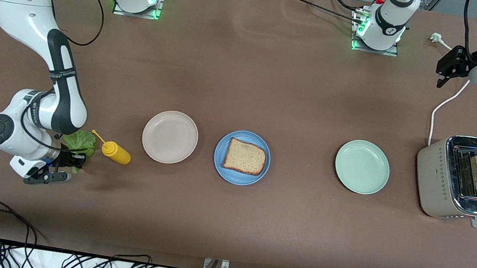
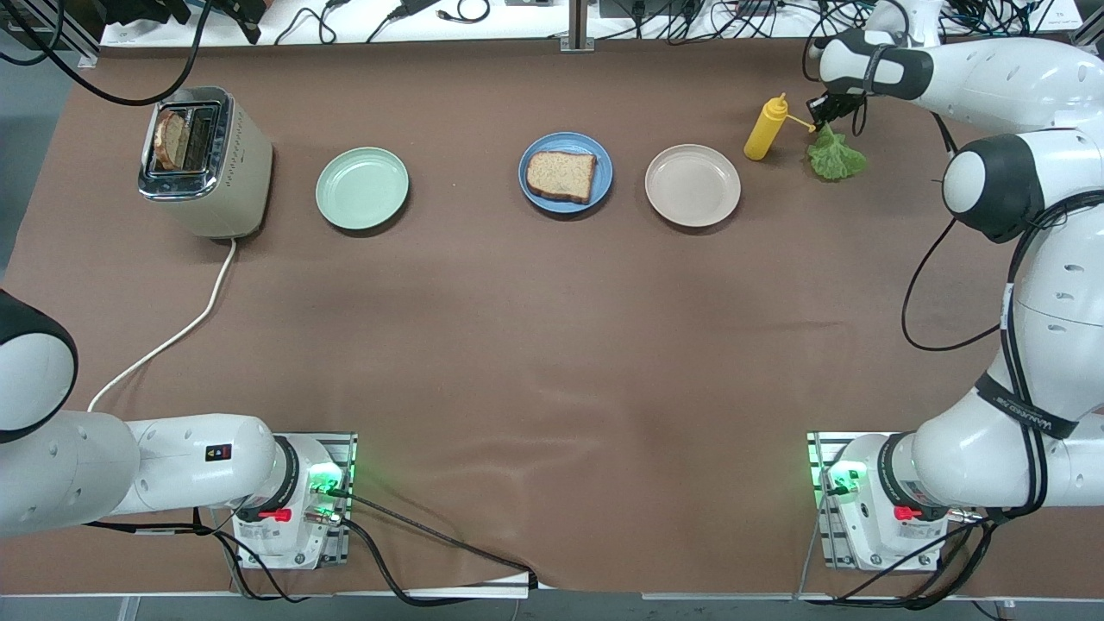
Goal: Make sandwich in blue plate with both arms
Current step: 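Grasp the lettuce leaf with the right gripper and lift it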
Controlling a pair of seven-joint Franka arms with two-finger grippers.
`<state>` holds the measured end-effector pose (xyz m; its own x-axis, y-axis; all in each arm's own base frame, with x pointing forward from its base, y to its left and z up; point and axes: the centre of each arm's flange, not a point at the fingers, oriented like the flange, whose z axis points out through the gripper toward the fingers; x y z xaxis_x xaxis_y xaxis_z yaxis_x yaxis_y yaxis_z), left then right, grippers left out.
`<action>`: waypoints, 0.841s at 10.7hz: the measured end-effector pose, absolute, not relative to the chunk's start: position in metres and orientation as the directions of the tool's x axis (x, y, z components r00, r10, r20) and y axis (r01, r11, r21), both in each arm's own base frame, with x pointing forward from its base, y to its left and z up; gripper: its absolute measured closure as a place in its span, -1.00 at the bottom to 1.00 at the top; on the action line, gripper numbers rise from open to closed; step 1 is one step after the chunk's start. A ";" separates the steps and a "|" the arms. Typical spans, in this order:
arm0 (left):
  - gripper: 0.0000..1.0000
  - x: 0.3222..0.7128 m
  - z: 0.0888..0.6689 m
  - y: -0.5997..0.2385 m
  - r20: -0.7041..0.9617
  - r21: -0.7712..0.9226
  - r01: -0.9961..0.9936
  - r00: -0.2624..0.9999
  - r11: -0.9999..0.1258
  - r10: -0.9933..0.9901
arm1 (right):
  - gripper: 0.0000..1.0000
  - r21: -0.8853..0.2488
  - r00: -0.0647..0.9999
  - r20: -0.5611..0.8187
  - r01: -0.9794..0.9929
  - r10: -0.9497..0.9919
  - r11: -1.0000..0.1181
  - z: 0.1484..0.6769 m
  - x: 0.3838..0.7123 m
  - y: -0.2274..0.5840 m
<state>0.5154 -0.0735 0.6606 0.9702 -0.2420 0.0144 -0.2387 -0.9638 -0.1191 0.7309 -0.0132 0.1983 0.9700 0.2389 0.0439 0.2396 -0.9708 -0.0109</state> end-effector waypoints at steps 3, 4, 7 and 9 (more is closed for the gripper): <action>-1.00 0.515 0.660 -0.074 0.013 -0.119 -0.239 0.970 -0.964 -0.242 | 0.90 -0.032 0.970 -0.002 0.245 0.245 -0.969 0.244 0.730 -0.010; -1.00 0.515 0.660 -0.074 0.012 -0.119 -0.239 0.970 -0.964 -0.242 | 0.90 -0.039 0.969 -0.017 0.246 0.247 -0.969 0.263 0.727 -0.010; -1.00 0.515 0.660 -0.074 0.011 -0.118 -0.239 0.970 -0.964 -0.242 | 0.90 -0.065 0.964 -0.077 0.249 0.254 -0.966 0.310 0.715 -0.007; -1.00 0.515 0.659 -0.074 0.008 -0.118 -0.239 0.970 -0.964 -0.242 | 0.90 -0.086 0.957 -0.119 0.255 0.264 -0.963 0.348 0.704 -0.003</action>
<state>0.5150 -0.0735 0.6595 0.9703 -0.2416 0.0075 -0.2391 -0.9638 -0.1180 0.7042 -0.0026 0.3483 0.9570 0.2644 -0.1191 0.2554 -0.9630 -0.0858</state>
